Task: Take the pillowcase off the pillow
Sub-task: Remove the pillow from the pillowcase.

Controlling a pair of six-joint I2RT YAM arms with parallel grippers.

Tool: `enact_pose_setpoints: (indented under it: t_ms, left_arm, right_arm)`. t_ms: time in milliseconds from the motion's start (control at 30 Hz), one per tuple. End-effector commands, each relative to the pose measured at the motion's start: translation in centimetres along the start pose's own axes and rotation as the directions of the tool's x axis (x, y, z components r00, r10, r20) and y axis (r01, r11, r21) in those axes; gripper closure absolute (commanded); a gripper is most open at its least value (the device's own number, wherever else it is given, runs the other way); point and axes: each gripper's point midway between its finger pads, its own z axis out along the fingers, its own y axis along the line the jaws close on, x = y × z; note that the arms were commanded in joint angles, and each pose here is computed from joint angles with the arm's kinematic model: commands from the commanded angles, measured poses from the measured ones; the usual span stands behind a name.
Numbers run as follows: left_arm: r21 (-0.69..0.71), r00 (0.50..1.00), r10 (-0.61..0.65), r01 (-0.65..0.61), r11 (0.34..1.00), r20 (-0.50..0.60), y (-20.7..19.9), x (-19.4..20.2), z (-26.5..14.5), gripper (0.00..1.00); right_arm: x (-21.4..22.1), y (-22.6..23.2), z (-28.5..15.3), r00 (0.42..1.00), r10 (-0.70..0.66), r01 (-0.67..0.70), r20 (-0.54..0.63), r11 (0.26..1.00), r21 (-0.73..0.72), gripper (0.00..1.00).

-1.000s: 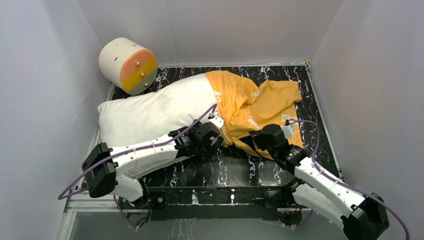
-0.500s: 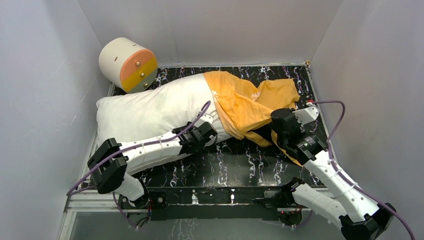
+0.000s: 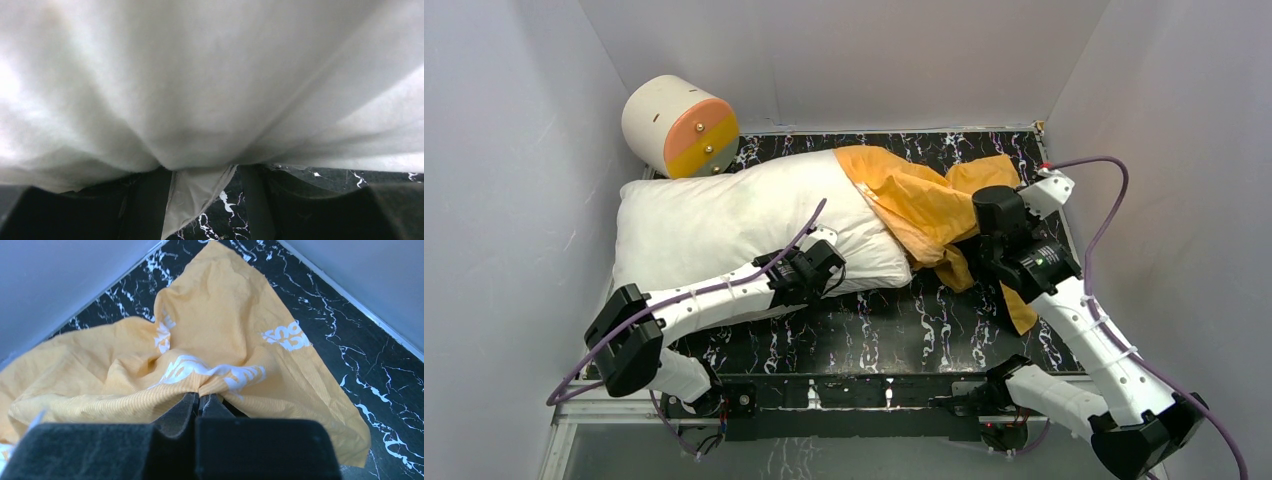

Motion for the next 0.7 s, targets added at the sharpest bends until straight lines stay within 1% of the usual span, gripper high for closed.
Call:
enact_pose_setpoints:
  t_ms: [0, 67, 100, 167, 200, 300, 367, 400, 433, 467, 500, 533, 567, 600, 667]
  left_arm:
    - [0.012, 1.0, -0.018, 0.018, 1.0, -0.022, 0.9, 0.7, -0.8, 0.5]
    - [0.028, 1.0, -0.027, 0.027, 0.999, -0.005, 0.8, 0.3, -1.2, 0.5]
    - [0.037, 1.0, -0.03, 0.03, 0.999, 0.002, 0.8, 0.1, -1.4, 0.5]
    - [0.053, 0.999, -0.035, 0.035, 0.998, 0.016, 0.8, -0.2, -1.8, 0.5]
    - [0.062, 0.999, -0.04, 0.039, 0.997, 0.023, 0.7, -0.4, -2.0, 0.49]
    - [0.092, 0.997, -0.064, 0.06, 0.994, 0.045, 0.6, -0.9, -2.8, 0.48]
    - [0.119, 0.993, -0.091, 0.082, 0.989, 0.07, 0.5, -1.5, -3.5, 0.45]
    - [0.135, 0.991, -0.105, 0.094, 0.986, 0.084, 0.5, -1.8, -3.9, 0.41]
    - [0.154, 0.988, -0.119, 0.103, 0.983, 0.098, 0.4, -2.2, -4.3, 0.38]
    - [0.174, 0.984, -0.135, 0.114, 0.978, 0.114, 0.2, -2.6, -4.7, 0.36]
    - [0.193, 0.981, -0.144, 0.118, 0.974, 0.129, 0.1, -3.0, -5.1, 0.35]
    - [0.209, 0.978, -0.153, 0.121, 0.97, 0.143, 0.0, -3.4, -5.4, 0.35]
    - [0.224, 0.975, -0.159, 0.122, 0.967, 0.156, -0.1, -3.7, -5.7, 0.34]
    - [0.233, 0.973, -0.164, 0.124, 0.965, 0.164, -0.2, -4.0, -5.9, 0.34]
    - [0.248, 0.969, -0.172, 0.126, 0.961, 0.175, -0.3, -4.4, -6.3, 0.33]
  right_arm:
    - [0.7, 1.7, 0.4, 0.996, -0.071, 0.068, -0.051, 0.995, -0.072, 0.96]
    - [2.1, -0.4, 1.8, 0.988, -0.116, 0.122, -0.097, 0.991, 0.057, 0.96]
    - [2.4, -2.3, 2.9, 0.985, -0.124, 0.142, -0.122, 0.978, 0.152, 0.98]
    - [3.5, -5.0, 4.9, 0.973, -0.114, 0.164, -0.202, 0.953, 0.253, 0.99]
    - [4.4, -5.4, 5.9, 0.961, -0.099, 0.164, -0.258, 0.956, 0.243, 0.99]
    - [7.3, -3.9, 7.0, 0.896, -0.067, 0.121, -0.439, 0.988, 0.097, 0.95]
    - [8.8, -1.9, 6.4, 0.847, -0.093, 0.094, -0.523, 0.995, -0.025, 0.8]
    - [9.2, -1.3, 6.0, 0.838, -0.08, 0.062, -0.54, 0.997, -0.052, 0.75]
    - [9.5, -0.7, 5.6, 0.837, -0.062, 0.021, -0.544, 0.996, -0.081, 0.64]
    - [9.2, 0.6, 5.3, 0.847, -0.044, -0.038, -0.53, 0.989, -0.143, 0.48]
    - [9.6, 1.2, 4.4, 0.843, -0.033, -0.085, -0.537, 0.977, -0.194, 0.34]
    - [8.9, 2.5, 3.7, 0.861, -0.01, -0.15, -0.509, 0.951, -0.272, 0.28]
    - [9.4, 3.0, 3.2, 0.852, 0.007, -0.191, -0.524, 0.936, -0.297, 0.25]
    - [9.4, 3.8, 2.3, 0.847, 0.013, -0.234, -0.532, 0.907, -0.349, 0.23]
    - [9.9, 5.5, 0.8, 0.837, -0.033, -0.274, -0.547, 0.84, -0.469, 0.21]
